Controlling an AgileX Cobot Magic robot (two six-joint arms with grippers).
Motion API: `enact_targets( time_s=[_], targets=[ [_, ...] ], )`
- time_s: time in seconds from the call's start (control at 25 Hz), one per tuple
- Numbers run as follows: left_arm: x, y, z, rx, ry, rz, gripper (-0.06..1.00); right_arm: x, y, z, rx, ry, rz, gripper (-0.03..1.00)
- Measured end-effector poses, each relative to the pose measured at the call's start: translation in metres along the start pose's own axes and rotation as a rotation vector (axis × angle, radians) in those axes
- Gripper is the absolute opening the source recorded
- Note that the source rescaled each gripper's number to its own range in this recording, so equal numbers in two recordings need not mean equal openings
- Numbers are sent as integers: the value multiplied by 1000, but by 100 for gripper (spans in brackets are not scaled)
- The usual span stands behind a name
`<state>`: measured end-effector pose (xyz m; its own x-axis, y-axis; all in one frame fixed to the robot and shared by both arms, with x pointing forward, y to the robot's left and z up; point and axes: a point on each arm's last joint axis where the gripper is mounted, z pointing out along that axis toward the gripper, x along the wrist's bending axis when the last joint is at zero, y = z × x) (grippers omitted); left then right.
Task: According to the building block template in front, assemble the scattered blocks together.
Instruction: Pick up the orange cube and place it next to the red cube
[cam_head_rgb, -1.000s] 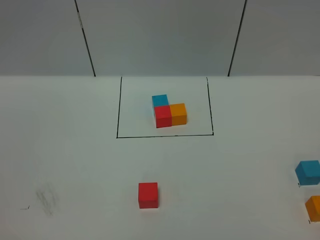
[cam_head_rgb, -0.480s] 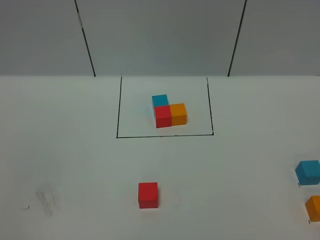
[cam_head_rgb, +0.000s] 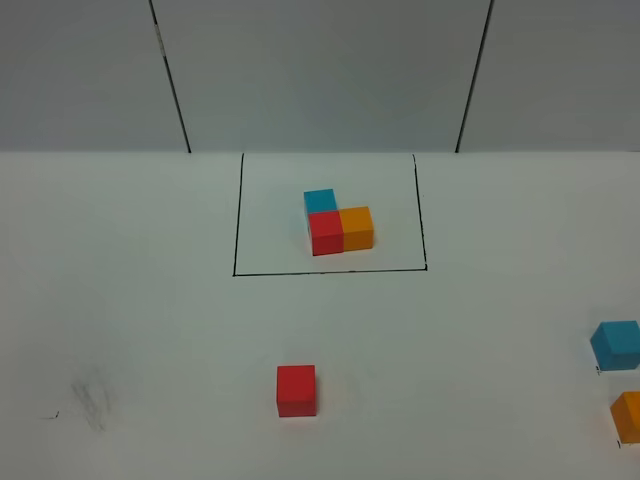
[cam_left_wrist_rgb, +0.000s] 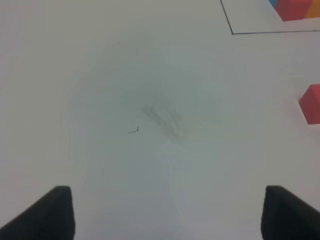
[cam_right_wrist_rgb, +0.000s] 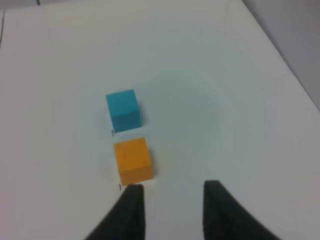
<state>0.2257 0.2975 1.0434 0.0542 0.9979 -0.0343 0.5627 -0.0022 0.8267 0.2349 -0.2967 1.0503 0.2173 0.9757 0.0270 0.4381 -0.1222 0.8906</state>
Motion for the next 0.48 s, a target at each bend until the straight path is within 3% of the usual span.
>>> enact_targets(
  time_s=[0.48],
  targets=[
    [0,0,0,-1,5,-11,94,0,0,0,0,0,0,0]
  ],
)
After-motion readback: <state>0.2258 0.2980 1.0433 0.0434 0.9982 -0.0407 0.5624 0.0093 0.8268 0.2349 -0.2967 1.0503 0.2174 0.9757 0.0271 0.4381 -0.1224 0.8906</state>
